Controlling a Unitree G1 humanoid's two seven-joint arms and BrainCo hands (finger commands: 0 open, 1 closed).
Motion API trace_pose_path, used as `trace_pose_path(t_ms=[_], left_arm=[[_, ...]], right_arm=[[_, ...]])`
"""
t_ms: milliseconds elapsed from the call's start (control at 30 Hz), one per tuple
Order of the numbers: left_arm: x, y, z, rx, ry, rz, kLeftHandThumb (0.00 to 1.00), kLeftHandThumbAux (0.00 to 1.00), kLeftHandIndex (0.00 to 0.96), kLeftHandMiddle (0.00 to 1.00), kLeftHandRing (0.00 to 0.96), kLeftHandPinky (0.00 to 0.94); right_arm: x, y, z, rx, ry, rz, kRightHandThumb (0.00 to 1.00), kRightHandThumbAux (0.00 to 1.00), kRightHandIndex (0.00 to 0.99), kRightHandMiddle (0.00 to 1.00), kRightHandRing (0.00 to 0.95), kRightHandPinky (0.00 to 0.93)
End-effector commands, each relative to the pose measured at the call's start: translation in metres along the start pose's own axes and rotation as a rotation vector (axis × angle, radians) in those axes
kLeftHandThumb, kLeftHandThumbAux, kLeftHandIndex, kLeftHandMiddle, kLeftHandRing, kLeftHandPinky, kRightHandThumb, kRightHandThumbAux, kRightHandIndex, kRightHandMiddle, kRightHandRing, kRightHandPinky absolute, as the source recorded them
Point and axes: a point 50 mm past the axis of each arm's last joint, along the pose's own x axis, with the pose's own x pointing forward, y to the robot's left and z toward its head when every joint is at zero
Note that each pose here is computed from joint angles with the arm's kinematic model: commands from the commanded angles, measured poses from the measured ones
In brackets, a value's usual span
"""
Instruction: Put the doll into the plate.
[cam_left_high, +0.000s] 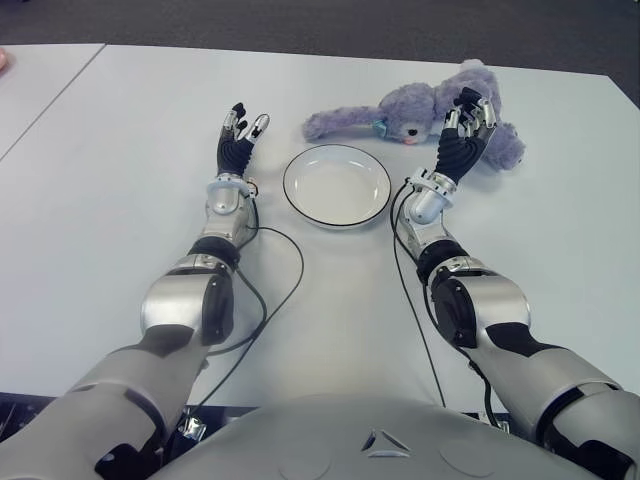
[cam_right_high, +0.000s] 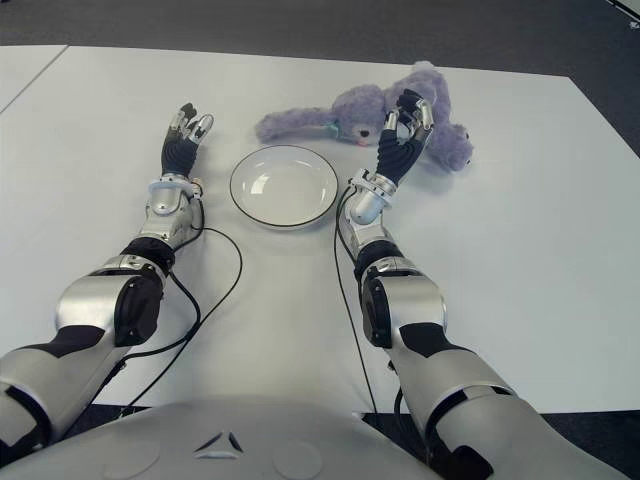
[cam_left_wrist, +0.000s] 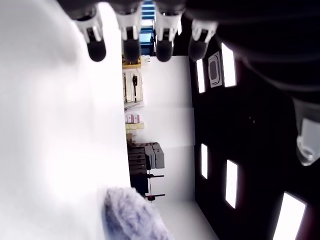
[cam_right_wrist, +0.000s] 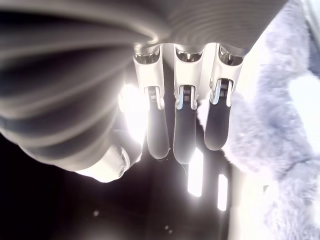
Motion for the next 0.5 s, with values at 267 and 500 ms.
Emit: trace_pose_path(t_ms=[267, 500], left_arm=[[-0.067, 0.001, -0.099, -0.006, 0.454, 0.002, 0.0, 0.455, 0.043, 0.025, 0.034, 0.065], [-0.068, 0.002, -0.099, -0.01, 0.46, 0.006, 0.0, 0.463, 0.044, 0.029, 0.037, 0.058]], right_arm=[[0.033, -0.019, 0.01, -0.196, -0.222, 0.028, 0.678, 0.733, 0.408, 0.297, 0.309, 0.313], [0.051, -0.028, 0.013, -0.284, -0.267, 0.068, 0.677, 0.733, 0.408, 0.286, 0.287, 0.294]])
